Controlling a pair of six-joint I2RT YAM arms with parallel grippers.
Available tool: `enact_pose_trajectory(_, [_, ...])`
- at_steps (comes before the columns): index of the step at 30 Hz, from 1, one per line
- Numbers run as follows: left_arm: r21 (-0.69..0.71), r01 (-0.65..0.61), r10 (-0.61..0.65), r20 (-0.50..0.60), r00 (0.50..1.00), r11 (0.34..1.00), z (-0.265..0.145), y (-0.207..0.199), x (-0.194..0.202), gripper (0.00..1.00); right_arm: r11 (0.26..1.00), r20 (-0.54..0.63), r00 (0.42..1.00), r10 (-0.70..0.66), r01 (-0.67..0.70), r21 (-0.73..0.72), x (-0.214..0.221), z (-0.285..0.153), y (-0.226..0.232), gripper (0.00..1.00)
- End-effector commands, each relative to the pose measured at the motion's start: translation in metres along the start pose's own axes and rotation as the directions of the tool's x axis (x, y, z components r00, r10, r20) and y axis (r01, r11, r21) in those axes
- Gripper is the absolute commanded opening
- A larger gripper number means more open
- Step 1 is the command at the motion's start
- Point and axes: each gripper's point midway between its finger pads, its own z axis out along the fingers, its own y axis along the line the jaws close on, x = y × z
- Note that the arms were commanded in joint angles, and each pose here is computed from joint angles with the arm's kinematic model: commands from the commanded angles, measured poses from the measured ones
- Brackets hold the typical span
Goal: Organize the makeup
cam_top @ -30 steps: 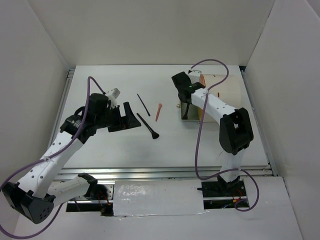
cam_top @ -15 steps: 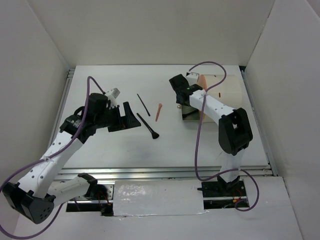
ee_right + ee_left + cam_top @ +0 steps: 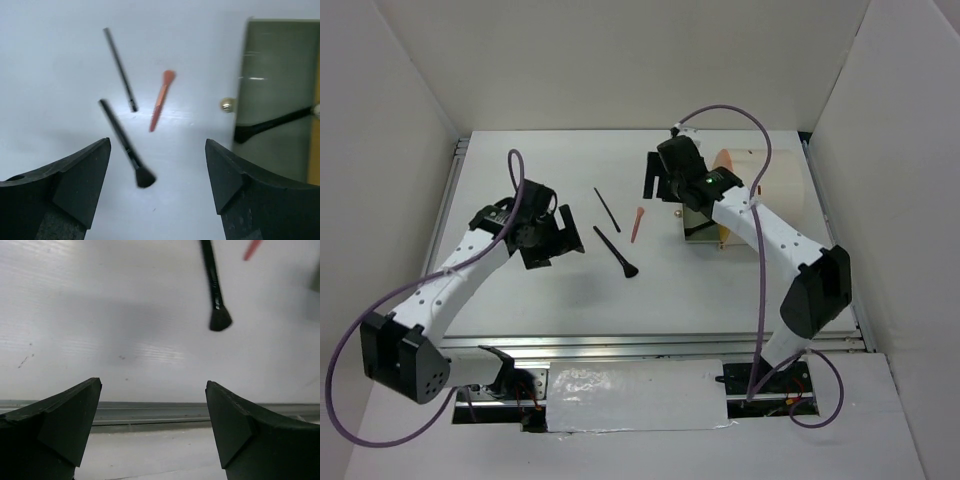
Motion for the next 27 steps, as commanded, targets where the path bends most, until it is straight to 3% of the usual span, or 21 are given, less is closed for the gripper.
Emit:
enact_pose_trajectory(1, [-0.143,0.07,-0.07,0.002,0.998,0.987,0.012,0.016,-0.008,1.0,0.977,0.03,0.999,-0.042,0.047,-0.21,-0.008,-0.044,0.042,0.84])
enact_pose_trajectory(9, [-0.303,0.172,-0.207,-0.087,0.974,0.937,0.077,0.01,-0.014,0.99,0.967,0.02,0.999,-0.036,0.04,-0.252,0.008,-0.093,0.031,0.85])
enact_pose_trajectory(18, [-0.386,0.238,-0.285,-0.068,0.956,0.891,0.137,-0.021,-0.046,1.0,0.952,-0.013,0.999,-0.037,0.032,-0.304,0.032,-0.127,0.014,0.85])
enact_pose_trajectory(27, [-0.479,0.238,-0.324,-0.106,0.94,0.845,0.194,-0.029,-0.028,0.91,0.932,-0.005,0.995,-0.095,0.087,-0.353,0.044,-0.144,0.006,0.85])
